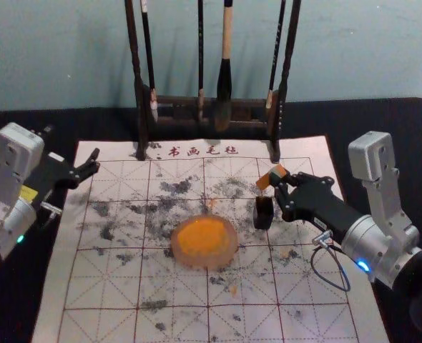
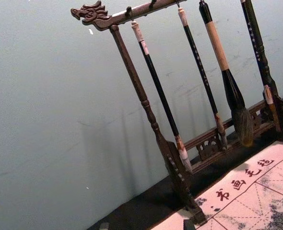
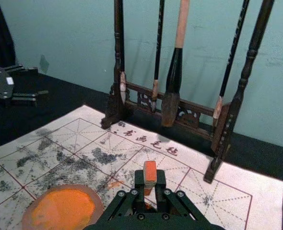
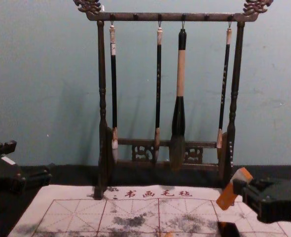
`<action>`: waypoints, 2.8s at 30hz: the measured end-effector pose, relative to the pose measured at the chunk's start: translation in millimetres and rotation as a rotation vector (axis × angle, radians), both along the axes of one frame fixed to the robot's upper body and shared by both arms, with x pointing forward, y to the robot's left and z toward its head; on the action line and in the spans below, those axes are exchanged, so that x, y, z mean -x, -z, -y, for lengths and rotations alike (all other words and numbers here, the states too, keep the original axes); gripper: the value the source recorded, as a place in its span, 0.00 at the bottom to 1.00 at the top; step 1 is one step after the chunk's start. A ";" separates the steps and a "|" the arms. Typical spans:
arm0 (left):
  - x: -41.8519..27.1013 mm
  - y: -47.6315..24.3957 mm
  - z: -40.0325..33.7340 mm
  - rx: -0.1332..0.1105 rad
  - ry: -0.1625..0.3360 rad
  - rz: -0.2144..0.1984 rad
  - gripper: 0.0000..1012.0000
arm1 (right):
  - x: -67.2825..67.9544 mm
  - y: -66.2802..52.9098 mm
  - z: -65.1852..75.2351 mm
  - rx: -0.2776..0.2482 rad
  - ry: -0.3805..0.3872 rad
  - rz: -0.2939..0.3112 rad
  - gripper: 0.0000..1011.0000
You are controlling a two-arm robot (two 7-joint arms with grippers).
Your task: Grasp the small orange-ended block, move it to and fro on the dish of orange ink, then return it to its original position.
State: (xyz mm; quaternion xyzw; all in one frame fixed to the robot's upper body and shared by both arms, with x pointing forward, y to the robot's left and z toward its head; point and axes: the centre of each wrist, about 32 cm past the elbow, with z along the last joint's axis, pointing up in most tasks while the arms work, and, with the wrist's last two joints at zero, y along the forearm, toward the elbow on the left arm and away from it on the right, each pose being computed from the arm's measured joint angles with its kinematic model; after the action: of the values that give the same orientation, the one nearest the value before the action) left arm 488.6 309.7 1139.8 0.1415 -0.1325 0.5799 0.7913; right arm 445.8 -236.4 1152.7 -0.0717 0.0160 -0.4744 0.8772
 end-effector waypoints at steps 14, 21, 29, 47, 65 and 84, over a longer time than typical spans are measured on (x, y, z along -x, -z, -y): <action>0.0 0.0 0.0 0.000 0.000 0.000 0.99 | -10.3 -22.3 11.2 0.070 -0.136 0.007 0.13; 0.0 0.0 0.0 0.000 0.000 0.000 0.99 | -19.2 -28.5 12.5 0.119 -0.229 -0.032 0.13; 0.0 0.0 0.0 0.000 0.000 0.000 0.99 | -29.0 -30.1 9.9 0.160 -0.311 -0.059 0.13; 0.0 0.0 0.0 0.000 0.000 0.000 0.99 | -48.3 -28.0 -9.2 0.245 -0.431 -0.057 0.13; 0.0 0.0 0.0 0.000 0.000 0.000 0.99 | -68.4 -26.5 -30.1 0.285 -0.491 -0.051 0.13; 0.0 0.0 0.0 0.000 0.000 0.000 0.99 | -68.9 -22.3 -32.6 0.322 -0.504 -0.065 0.13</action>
State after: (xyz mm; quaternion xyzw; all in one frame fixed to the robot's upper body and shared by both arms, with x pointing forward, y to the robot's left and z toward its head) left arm 488.6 309.7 1139.8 0.1415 -0.1324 0.5799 0.7913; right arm 514.7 -203.8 1175.0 -0.2269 -0.0499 -0.2358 0.9436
